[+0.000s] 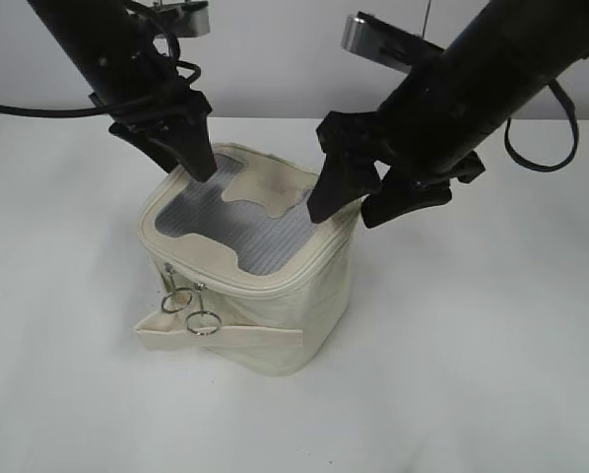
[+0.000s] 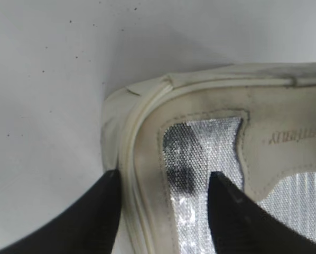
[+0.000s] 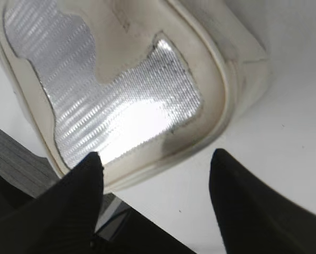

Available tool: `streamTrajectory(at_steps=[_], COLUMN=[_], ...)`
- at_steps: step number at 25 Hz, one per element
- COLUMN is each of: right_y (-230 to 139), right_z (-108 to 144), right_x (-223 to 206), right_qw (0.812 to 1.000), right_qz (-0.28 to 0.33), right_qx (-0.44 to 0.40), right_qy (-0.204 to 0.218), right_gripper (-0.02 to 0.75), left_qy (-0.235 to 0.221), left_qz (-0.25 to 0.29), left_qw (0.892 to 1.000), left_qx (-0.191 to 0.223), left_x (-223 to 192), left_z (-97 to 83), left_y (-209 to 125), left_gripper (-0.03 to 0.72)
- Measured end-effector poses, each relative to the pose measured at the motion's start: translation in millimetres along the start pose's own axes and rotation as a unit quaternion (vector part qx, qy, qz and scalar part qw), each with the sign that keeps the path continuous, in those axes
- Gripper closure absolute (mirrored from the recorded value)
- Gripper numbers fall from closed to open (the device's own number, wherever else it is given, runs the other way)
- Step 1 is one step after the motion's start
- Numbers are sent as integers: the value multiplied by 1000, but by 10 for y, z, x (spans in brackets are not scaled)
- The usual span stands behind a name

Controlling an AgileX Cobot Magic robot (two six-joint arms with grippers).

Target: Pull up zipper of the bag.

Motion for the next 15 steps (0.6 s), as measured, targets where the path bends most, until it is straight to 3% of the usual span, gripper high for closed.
streamTrajectory(at_steps=[7, 9, 13, 15], right_y=[29, 35, 40, 42], right_z=[-142, -156, -157, -170], right_x=[-317, -359, -362, -360], right_qw=[999, 999, 999, 999], right_qz=[24, 25, 24, 24], right_qx=[-22, -25, -24, -18], right_qy=[-13, -12, -12, -17], right_gripper=[245, 294, 512, 518], left_qy=[-1, -3, 7, 11], left_qz=[-3, 0, 10, 13], left_qw=[1000, 1000, 1000, 1000], left_qx=[4, 5, 7, 12], left_x=[1, -11, -68, -89], left_z=[2, -3, 44, 62], left_y=[-13, -32, -101, -126], left_gripper=[283, 321, 533, 637])
Point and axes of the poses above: a point on each arm's last joint axis where the gripper is mounted, x pointing back along that axis away from the gripper, z along the wrist's bending axis when the last joint is at zero, y = z × x, the point moved 5 cm from there along -x, pointing out along that axis toward the gripper, and after that the axes turned 12 degrees about -x, right-handed, at the moved point
